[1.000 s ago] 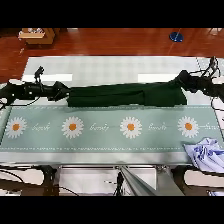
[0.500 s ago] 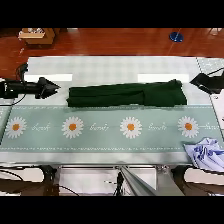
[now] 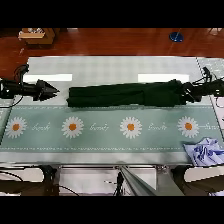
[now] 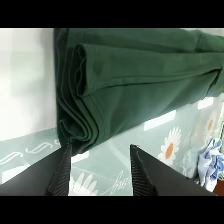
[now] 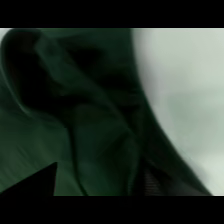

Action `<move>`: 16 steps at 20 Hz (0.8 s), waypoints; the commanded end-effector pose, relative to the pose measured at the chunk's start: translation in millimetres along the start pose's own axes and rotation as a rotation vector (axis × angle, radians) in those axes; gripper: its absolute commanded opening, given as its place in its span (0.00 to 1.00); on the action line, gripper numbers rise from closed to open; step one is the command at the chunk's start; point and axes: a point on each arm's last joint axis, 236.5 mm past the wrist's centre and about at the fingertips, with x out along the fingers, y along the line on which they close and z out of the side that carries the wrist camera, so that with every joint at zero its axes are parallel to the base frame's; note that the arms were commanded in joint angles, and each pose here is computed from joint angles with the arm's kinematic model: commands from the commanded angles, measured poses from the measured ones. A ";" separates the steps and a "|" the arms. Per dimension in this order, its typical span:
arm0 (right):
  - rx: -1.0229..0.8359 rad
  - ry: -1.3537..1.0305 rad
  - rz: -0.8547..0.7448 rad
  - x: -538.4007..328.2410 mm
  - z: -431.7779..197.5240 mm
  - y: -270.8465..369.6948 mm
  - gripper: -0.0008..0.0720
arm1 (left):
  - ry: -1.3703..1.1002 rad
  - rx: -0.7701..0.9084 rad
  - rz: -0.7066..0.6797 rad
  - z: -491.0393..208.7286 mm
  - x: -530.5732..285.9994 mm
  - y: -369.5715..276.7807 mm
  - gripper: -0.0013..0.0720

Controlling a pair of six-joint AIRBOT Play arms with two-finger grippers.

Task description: Fold the shirts.

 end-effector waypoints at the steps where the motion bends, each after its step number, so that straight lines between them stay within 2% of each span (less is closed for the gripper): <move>1: -0.025 0.030 0.050 36.6 -4.4 30.0 0.63 | 0.018 0.003 -0.006 -4.1 -0.3 -1.9 0.61; 2: -0.046 0.029 0.049 40.0 -5.0 35.9 0.29 | 0.020 0.003 -0.007 -4.5 -0.3 -2.3 0.61; 3: -0.054 0.024 0.055 37.3 -4.3 41.0 0.06 | 0.020 0.002 -0.009 -4.7 -0.4 -2.7 0.61; 4: -0.069 0.024 0.063 29.5 -4.6 47.1 0.06 | 0.023 -0.003 -0.031 -5.5 -0.8 -8.3 0.61; 6: -0.134 0.023 0.069 0.0 -8.0 59.2 0.06 | 0.007 0.000 -0.107 -3.1 -5.3 -32.3 0.15; 7: -0.161 0.012 0.062 -17.0 -10.0 65.5 0.06 | -0.017 0.012 -0.137 1.1 -8.4 -45.8 0.14; 8: -0.198 0.000 0.050 -34.9 -13.8 73.8 0.06 | -0.034 0.032 -0.167 3.7 -10.5 -62.7 0.06; 12: -0.306 -0.044 0.050 -97.8 -40.0 120.4 0.06 | -0.031 0.158 -0.264 -8.1 4.7 -142.3 0.06; 16: -0.376 -0.124 0.051 -155.5 -73.1 163.4 0.06 | 0.057 0.255 -0.342 -45.5 60.4 -213.4 0.06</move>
